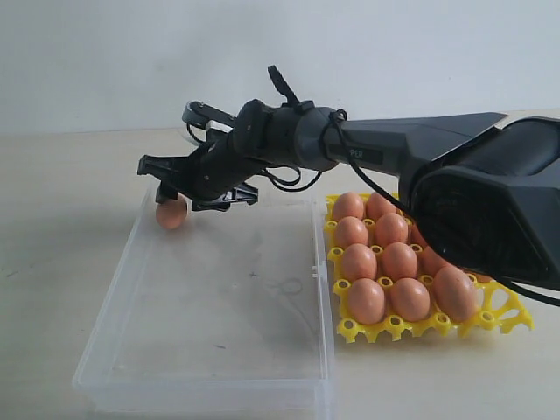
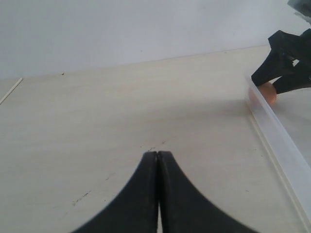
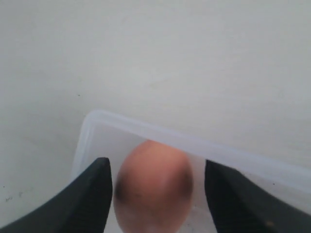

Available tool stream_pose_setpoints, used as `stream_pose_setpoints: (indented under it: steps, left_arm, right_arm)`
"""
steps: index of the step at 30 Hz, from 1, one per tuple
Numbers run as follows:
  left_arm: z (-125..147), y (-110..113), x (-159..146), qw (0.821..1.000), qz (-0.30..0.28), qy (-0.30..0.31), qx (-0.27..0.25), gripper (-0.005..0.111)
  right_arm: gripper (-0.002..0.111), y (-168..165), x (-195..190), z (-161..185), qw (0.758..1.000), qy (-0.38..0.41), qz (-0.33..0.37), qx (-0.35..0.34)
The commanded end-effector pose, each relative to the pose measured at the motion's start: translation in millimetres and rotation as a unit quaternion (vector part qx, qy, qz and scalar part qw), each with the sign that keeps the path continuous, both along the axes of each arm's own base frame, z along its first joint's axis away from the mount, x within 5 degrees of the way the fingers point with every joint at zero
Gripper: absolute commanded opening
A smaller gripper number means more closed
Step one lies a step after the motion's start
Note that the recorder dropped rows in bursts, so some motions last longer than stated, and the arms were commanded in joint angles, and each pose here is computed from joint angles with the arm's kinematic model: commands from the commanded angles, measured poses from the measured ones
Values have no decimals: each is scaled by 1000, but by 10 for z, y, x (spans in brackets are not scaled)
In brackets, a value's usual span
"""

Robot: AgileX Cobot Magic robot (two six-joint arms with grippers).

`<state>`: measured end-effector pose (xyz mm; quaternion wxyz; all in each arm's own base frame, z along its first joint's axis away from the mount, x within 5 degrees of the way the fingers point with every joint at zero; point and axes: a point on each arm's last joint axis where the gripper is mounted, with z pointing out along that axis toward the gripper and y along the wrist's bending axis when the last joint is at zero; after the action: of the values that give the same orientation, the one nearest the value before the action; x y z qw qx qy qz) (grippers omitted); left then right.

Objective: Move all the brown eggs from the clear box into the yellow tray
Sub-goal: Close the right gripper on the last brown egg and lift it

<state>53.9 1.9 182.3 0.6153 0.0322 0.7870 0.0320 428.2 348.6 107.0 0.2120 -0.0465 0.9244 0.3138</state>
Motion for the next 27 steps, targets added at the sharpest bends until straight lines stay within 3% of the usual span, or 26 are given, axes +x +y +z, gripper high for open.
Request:
stream_pose_setpoints:
  steps: [1, 13, 16, 20, 27]
  left_arm:
    - [25, -2, 2, 1000, -1, -8, -2, 0]
    - [25, -2, 2, 1000, -1, -8, -2, 0]
    - [25, -2, 2, 1000, -1, -8, -2, 0]
    - [25, -2, 2, 1000, -1, -8, -2, 0]
    - [25, -2, 2, 1000, -1, -8, -2, 0]
  right_arm:
    - [56, 60, -17, -44, 1000, 1, -5, 10]
    - [54, 90, -18, -42, 1000, -9, -10, 16]
    - [37, 90, -17, -41, 1000, -12, -9, 15]
    - [0, 89, -14, -40, 1000, -23, 1, 9]
    - [0, 81, -12, 2, 999, -32, 8, 1]
